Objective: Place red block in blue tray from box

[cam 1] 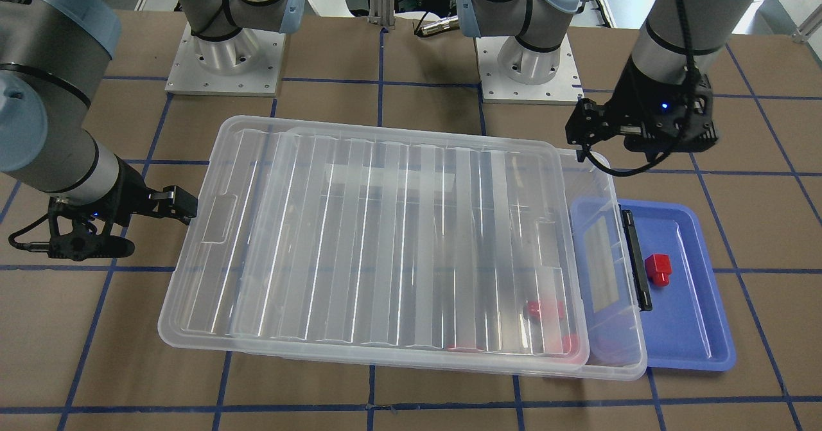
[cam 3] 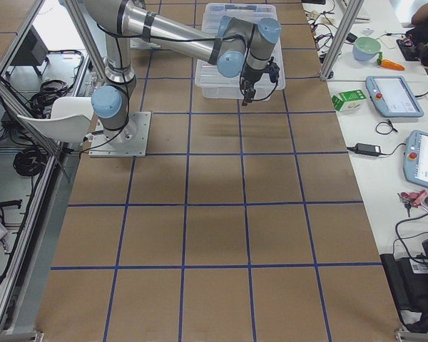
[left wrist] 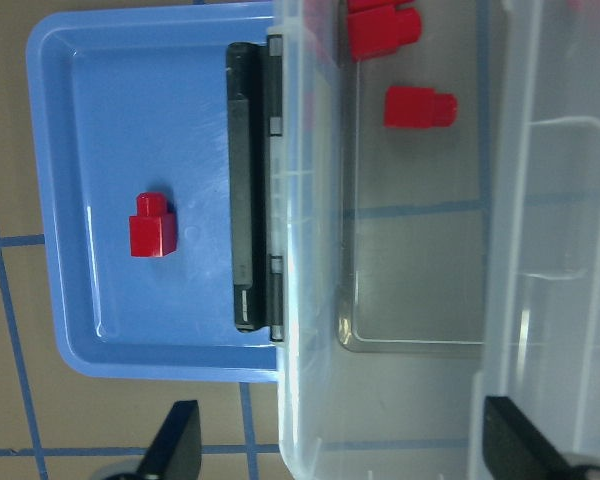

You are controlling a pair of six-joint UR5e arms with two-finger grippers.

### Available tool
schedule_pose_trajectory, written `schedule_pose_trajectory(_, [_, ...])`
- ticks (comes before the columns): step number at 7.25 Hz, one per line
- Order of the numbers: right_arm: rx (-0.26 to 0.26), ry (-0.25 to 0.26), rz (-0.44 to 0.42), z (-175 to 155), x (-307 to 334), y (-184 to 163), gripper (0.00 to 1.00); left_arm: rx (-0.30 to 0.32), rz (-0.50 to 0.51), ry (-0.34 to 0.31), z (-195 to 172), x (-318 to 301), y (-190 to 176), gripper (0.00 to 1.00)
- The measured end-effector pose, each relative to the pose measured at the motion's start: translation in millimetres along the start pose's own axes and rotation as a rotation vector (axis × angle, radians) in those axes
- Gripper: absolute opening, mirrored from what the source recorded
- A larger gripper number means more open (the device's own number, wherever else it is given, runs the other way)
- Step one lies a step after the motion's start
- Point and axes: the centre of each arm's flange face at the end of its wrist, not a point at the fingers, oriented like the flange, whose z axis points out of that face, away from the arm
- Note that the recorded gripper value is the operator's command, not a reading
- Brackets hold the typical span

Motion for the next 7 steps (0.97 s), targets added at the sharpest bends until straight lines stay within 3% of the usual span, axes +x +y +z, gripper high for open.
schedule_pose_trajectory(2, [0.003, -0.001, 0.019, 0.9, -16.9, 0.5, 1.00, 0.026, -0.006, -0.018, -14.5, 33.6, 16.3, 1.00])
schedule_pose_trajectory(5, [0.021, -0.006, 0.031, 1.9, -39.4, -0.7, 1.00, 0.074, -0.082, 0.090, -36.5, 16.9, 20.6, 1.00])
schedule_pose_trajectory(7, [0.023, -0.005, 0.038, 2.3, -45.2, -0.3, 1.00, 0.064, -0.135, 0.122, -38.3, -8.1, 22.5, 1.00])
